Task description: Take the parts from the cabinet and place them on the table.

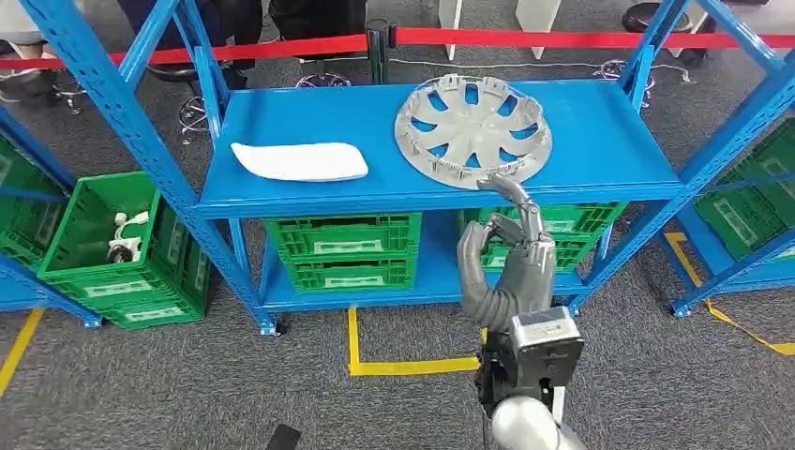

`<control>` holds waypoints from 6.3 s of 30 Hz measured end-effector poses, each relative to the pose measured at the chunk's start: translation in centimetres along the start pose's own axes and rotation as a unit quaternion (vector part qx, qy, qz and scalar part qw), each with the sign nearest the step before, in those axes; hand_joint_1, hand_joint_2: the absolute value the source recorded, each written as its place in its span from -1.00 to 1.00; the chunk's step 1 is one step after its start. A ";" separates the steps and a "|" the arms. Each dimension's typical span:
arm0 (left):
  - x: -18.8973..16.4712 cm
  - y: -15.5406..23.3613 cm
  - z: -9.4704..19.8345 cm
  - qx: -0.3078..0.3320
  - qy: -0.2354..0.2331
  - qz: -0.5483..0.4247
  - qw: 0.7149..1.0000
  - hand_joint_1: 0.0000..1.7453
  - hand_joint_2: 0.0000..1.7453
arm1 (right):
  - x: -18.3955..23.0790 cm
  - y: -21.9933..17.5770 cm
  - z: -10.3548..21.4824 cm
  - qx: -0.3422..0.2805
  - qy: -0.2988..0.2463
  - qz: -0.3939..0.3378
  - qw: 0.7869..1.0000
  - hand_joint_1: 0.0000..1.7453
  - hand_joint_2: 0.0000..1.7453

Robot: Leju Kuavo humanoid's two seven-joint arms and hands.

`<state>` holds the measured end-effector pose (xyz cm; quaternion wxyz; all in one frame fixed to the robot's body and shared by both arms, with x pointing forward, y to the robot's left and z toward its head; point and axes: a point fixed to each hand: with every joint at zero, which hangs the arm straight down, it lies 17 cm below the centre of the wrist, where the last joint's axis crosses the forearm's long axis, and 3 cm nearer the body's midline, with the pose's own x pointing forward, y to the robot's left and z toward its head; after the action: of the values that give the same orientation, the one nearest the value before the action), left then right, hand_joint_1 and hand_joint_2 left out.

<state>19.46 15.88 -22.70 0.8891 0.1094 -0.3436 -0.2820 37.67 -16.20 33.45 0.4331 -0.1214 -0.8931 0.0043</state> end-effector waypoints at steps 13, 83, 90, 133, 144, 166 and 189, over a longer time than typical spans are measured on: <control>-3.2 -0.5 0.6 -0.013 0.055 -0.039 0.998 -1.00 1.00 | 1.3 0.2 0.1 0.004 0.001 -0.028 1.000 1.00 1.00; -5.5 -2.1 1.6 -0.078 0.039 -0.211 0.974 -1.00 1.00 | -0.5 3.6 0.8 0.056 0.030 -0.041 0.997 1.00 1.00; -5.5 -2.3 1.7 -0.081 0.036 -0.219 0.972 -1.00 1.00 | -0.9 3.8 1.1 0.061 0.037 -0.043 0.997 1.00 1.00; -4.1 -2.9 1.6 -0.088 0.005 -0.266 0.960 -1.00 1.00 | -13.6 -8.0 -5.3 0.022 0.074 0.447 0.891 1.00 1.00; -4.0 -3.2 1.7 -0.089 0.006 -0.264 0.960 -1.00 1.00 | -18.7 -25.0 -6.9 -0.044 0.182 0.569 0.801 1.00 1.00; -3.5 -3.3 1.7 -0.083 0.001 -0.259 0.962 -1.00 1.00 | -24.3 -24.6 -3.4 0.075 0.258 0.564 0.781 1.00 1.00; -2.9 -4.3 2.0 -0.101 -0.021 -0.273 0.956 -1.00 1.00 | -29.9 -23.2 -3.7 0.210 0.258 0.670 0.664 1.00 1.00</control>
<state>14.56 14.00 -24.53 0.7771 0.1023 -0.2887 -0.5498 53.38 -45.63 15.22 0.5401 -0.5892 -0.3990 0.4493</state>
